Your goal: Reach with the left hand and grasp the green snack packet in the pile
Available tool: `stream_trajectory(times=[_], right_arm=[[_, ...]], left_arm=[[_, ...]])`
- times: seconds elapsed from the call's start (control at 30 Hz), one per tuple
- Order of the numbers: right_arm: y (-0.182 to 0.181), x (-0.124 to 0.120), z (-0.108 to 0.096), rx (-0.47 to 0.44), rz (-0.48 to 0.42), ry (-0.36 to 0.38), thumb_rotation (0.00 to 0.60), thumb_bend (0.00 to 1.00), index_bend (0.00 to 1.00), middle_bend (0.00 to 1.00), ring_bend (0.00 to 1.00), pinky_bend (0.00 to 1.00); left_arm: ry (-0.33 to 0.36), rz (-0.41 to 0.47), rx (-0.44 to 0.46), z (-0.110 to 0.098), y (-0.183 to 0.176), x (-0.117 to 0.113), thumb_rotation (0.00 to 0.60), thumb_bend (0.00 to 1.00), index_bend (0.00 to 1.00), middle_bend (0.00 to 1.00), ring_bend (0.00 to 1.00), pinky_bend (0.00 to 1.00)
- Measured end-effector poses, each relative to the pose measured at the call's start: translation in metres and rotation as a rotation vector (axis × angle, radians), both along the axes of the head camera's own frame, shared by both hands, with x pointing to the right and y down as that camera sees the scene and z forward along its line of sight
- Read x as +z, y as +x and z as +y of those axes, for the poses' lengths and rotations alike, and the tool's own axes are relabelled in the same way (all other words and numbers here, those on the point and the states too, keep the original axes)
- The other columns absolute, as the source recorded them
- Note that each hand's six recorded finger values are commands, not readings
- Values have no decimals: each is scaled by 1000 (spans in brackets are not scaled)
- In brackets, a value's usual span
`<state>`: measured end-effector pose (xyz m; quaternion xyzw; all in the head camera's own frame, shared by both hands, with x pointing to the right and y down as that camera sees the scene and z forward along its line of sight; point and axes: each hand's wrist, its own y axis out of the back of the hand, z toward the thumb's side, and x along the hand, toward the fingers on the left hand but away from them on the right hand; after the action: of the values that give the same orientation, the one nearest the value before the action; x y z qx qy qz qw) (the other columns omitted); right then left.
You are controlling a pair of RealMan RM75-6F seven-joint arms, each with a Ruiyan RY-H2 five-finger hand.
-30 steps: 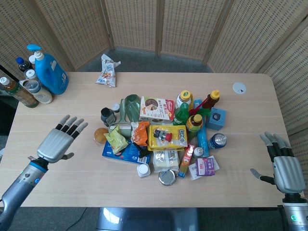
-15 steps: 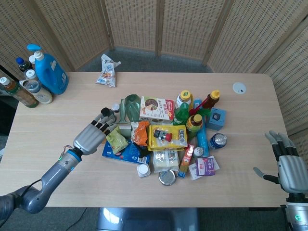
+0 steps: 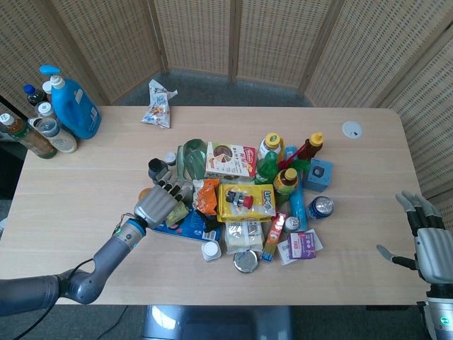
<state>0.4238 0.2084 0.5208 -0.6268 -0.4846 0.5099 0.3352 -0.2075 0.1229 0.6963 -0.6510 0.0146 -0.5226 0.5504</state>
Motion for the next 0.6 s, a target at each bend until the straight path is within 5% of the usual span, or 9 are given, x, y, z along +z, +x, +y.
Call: stream_trajectory(times=[0.1,0.17,0.23,0.37,0.6], right_arm=[[1,-1,0,3,-13,2,600,0,0,0,0,0],[1,-2,-1,3,-20,5,600,0,0,0,0,0],[1,-4,-1,0,-26,10,600,0,0,0,0,0],[1,-7,-1,0,-40,19,600,0,0,0,0,0],[2,-8,-1,-3,-40,19,600,0,0,0,0,0]], left_arm=[[-3,-3,-4,0,5,5,600,0,134,15,33,229],[3,-8,-2,0,6,8,600,0,308,177,225,525],[8,-20,-1,1,6,11,600,0,449,357,387,642],[30,-28,-3,1,9,13,600,0,664,630,617,797],[99,40,-19,-8,11,-11,600,0,735,704,682,838]])
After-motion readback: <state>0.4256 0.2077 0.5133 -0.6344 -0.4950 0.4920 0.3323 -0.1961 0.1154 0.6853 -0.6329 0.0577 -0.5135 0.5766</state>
